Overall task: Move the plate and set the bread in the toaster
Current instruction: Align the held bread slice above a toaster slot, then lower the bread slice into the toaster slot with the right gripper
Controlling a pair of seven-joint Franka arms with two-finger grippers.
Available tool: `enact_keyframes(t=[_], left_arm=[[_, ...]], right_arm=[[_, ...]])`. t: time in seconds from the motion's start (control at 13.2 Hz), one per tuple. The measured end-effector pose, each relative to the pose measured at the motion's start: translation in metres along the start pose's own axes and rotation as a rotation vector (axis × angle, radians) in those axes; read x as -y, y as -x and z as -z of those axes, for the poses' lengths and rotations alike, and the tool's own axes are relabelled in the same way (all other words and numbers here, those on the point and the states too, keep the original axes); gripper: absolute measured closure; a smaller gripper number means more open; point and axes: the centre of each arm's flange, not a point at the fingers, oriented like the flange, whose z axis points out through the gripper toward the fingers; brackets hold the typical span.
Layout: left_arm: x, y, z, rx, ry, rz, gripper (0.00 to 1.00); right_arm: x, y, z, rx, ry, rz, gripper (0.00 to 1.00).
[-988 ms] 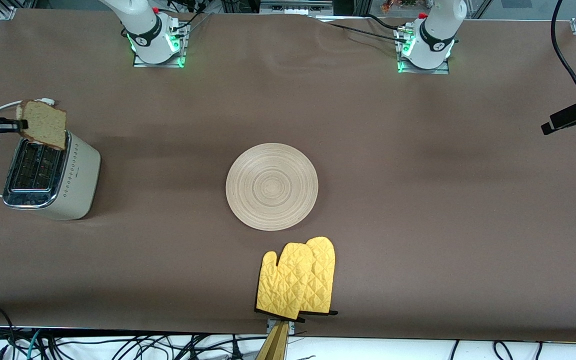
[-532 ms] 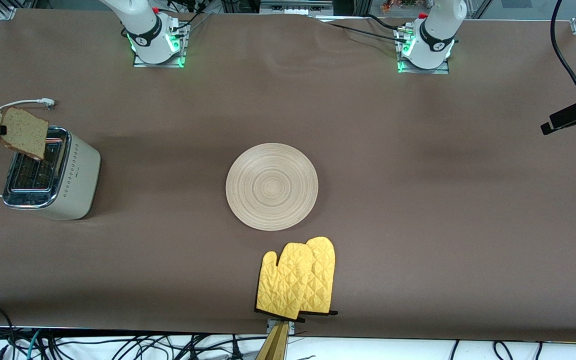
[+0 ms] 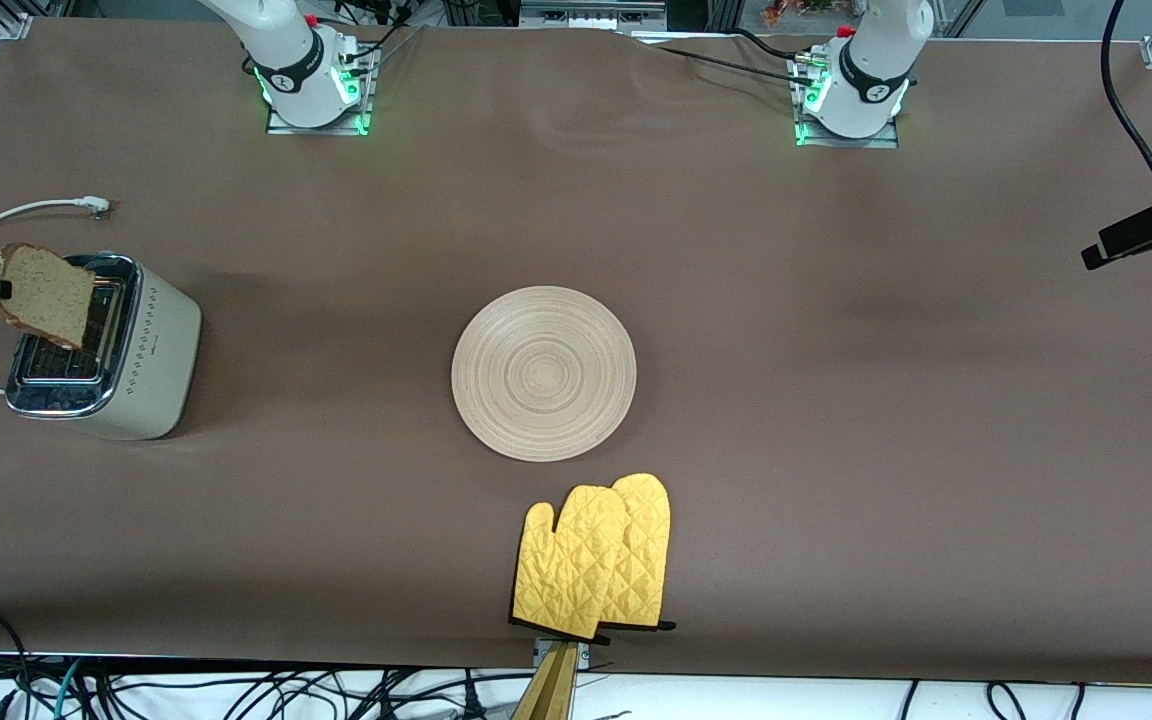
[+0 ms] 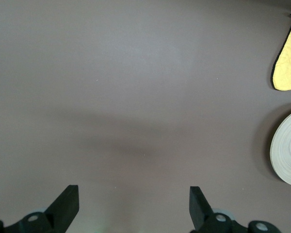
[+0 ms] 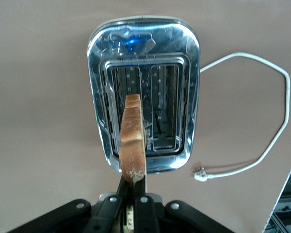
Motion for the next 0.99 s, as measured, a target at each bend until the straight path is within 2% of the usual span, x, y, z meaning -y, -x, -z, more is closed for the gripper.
enact_keyframes(t=[0.61,0.99], left_arm=[[0.004,0.0,0.0,-0.001,0.0,0.007,0.0],[0.006,-0.001,0.0,-0.001,0.0,0.01,0.0]], right_arm=[[-0.003,-0.005,-0.006,-0.001,-0.019,-0.006,0.94],[-0.045,0.005,-0.011,-0.001,-0.037,0.004,0.94]])
